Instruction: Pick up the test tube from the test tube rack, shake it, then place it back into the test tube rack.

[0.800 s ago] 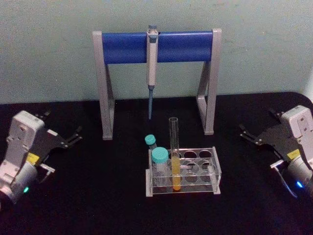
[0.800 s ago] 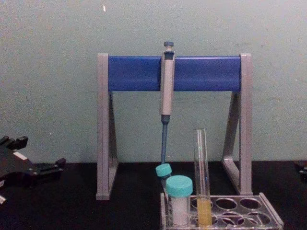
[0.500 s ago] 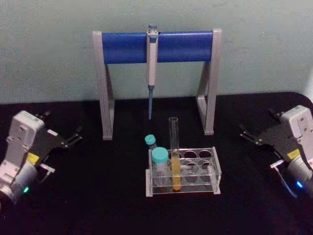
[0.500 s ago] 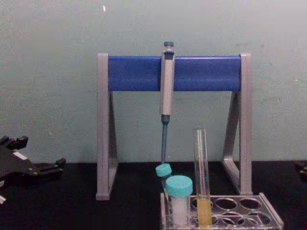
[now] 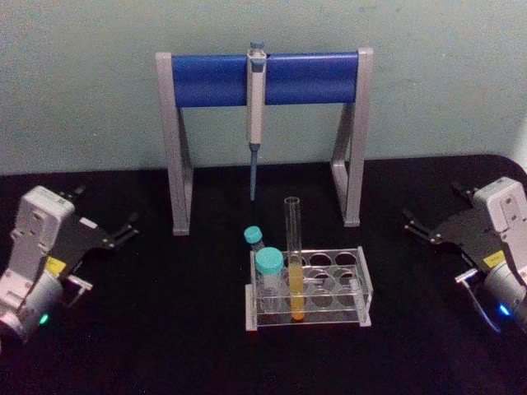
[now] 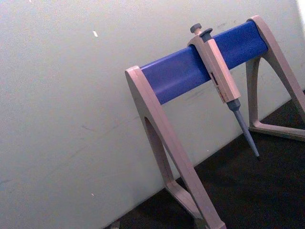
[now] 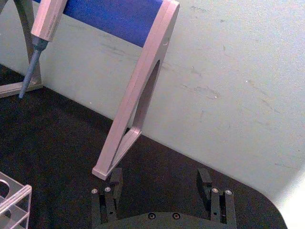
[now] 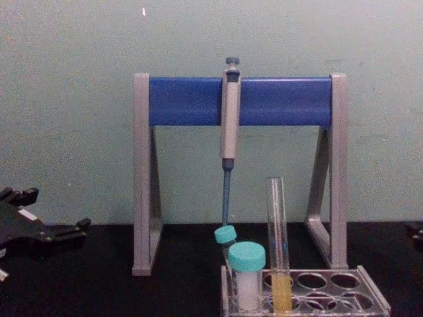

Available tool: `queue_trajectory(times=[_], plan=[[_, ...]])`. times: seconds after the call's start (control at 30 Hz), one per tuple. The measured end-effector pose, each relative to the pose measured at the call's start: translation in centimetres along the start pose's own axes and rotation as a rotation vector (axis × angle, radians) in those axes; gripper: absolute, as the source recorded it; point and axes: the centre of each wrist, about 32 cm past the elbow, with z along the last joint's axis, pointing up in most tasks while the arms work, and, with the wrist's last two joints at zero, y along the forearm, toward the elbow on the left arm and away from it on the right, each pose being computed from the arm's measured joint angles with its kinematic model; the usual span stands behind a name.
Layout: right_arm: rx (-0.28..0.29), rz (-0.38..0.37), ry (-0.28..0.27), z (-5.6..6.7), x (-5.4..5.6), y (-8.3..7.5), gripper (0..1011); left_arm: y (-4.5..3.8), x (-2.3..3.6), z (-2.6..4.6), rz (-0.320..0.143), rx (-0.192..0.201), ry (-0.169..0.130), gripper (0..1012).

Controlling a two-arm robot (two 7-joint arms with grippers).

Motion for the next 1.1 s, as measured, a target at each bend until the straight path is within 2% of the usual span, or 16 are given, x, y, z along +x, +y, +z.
queue_trajectory(times=[1.1], plan=[[0.0,0.0,0.0,0.0,0.0,0.0,1000,0.0,0.0,0.0,0.0,0.0,0.0,1001]])
